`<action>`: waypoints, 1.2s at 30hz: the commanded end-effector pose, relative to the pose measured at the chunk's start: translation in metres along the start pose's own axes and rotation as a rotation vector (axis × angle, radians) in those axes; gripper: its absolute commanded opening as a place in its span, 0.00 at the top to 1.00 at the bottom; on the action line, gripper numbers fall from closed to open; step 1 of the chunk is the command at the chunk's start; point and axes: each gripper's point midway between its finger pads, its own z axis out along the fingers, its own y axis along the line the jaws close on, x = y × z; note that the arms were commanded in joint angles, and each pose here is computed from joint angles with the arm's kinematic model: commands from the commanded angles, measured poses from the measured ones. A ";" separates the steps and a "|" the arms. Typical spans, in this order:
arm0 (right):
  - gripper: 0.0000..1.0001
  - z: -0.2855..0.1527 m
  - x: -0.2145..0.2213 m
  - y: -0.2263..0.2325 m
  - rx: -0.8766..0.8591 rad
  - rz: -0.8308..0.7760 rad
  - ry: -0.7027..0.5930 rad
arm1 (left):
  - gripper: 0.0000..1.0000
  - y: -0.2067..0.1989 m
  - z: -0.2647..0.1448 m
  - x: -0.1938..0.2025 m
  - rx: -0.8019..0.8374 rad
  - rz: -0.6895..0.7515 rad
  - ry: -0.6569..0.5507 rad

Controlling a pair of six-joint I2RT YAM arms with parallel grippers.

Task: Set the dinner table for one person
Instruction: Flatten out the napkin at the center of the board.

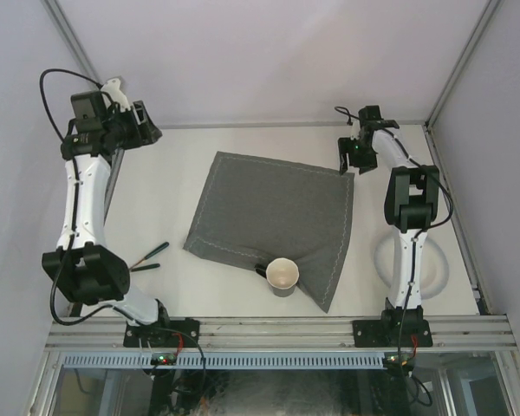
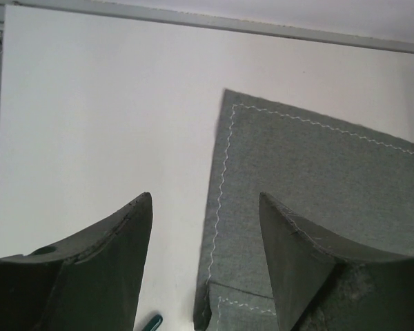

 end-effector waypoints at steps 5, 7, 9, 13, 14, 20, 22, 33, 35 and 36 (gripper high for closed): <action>0.41 0.000 0.001 -0.004 -0.027 0.062 0.002 | 0.32 0.006 -0.044 -0.007 -0.038 0.046 -0.080; 0.41 0.000 0.002 -0.004 -0.028 0.064 0.007 | 0.33 0.006 -0.052 -0.007 -0.045 0.055 -0.088; 0.40 0.001 0.003 -0.005 -0.027 0.067 0.010 | 0.32 0.006 -0.059 -0.008 -0.053 0.067 -0.100; 0.40 0.003 0.003 -0.001 -0.044 0.075 0.015 | 0.32 0.006 -0.072 -0.013 -0.066 0.084 -0.126; 0.40 0.005 0.004 0.001 -0.050 0.076 0.020 | 0.32 0.005 -0.074 -0.012 -0.065 0.085 -0.124; 0.44 0.013 0.008 0.012 -0.085 0.076 0.054 | 0.31 0.005 -0.080 -0.013 -0.074 0.092 -0.130; 0.45 0.015 0.009 0.013 -0.090 0.077 0.059 | 0.31 0.004 -0.083 -0.014 -0.075 0.094 -0.135; 0.96 0.020 0.010 0.012 -0.106 0.081 0.070 | 0.31 0.004 -0.089 -0.017 -0.086 0.102 -0.142; 1.00 0.021 0.010 0.011 -0.101 0.083 0.068 | 0.31 0.004 -0.089 -0.018 -0.087 0.101 -0.143; 1.00 0.021 0.009 0.010 -0.099 0.081 0.066 | 0.31 0.004 -0.089 -0.018 -0.087 0.100 -0.143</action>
